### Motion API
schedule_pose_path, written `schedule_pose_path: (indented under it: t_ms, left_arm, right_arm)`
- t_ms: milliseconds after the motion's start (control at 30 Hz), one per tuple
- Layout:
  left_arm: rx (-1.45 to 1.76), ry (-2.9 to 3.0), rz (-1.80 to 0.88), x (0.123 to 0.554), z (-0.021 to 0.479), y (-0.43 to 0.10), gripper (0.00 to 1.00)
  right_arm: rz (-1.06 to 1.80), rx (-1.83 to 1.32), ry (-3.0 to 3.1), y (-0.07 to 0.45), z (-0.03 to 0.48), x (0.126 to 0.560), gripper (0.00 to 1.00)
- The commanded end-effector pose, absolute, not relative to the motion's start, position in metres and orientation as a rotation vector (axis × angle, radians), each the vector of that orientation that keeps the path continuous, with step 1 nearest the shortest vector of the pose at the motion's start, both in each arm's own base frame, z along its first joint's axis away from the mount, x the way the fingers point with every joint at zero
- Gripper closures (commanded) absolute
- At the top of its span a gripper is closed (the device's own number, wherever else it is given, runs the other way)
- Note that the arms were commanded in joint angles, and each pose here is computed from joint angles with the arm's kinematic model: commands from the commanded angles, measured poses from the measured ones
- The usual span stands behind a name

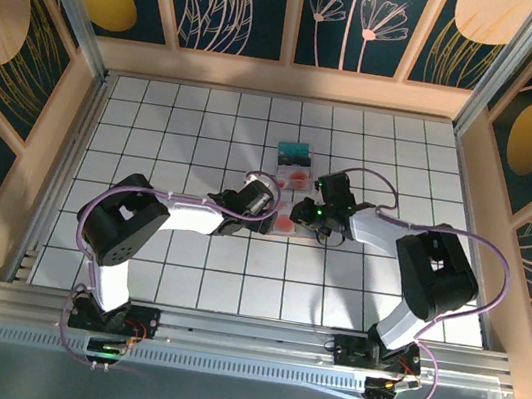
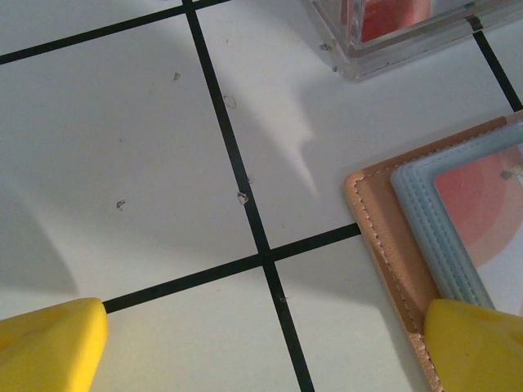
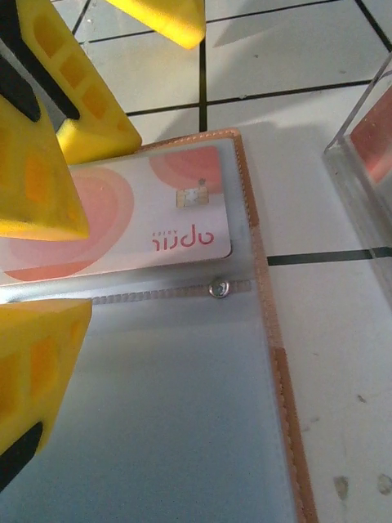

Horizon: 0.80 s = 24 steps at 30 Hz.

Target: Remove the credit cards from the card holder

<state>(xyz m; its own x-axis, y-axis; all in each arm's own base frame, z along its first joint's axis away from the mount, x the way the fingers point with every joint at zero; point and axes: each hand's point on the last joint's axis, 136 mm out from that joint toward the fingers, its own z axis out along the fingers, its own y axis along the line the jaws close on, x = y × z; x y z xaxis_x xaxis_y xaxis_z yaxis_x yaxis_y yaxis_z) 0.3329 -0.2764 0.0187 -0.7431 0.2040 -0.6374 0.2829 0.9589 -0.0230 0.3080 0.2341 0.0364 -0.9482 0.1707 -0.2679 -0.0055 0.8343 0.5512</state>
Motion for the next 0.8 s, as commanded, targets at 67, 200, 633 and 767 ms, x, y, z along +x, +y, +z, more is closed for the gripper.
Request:
schedule_pose_path:
  t_ms: [67, 200, 633, 767]
  left_arm:
    - [0.363, 2.451, -0.116, 0.332, 0.010, -0.275, 0.01]
    - [0.364, 2.456, -0.109, 0.331, 0.009, -0.274, 0.01]
    - [0.373, 2.479, -0.078, 0.328, 0.001, -0.269, 0.01]
    - [0.371, 2.486, -0.065, 0.327, -0.001, -0.267, 0.01]
  right_arm:
    - [0.863, 0.106, 2.711, 0.239, 0.029, 0.308, 0.74]
    - [0.878, 0.099, 2.713, 0.241, 0.027, 0.307, 0.74]
    - [0.983, 0.063, 2.667, 0.252, 0.037, 0.307, 0.75]
    - [1.010, 0.048, 2.639, 0.254, 0.047, 0.307, 0.76]
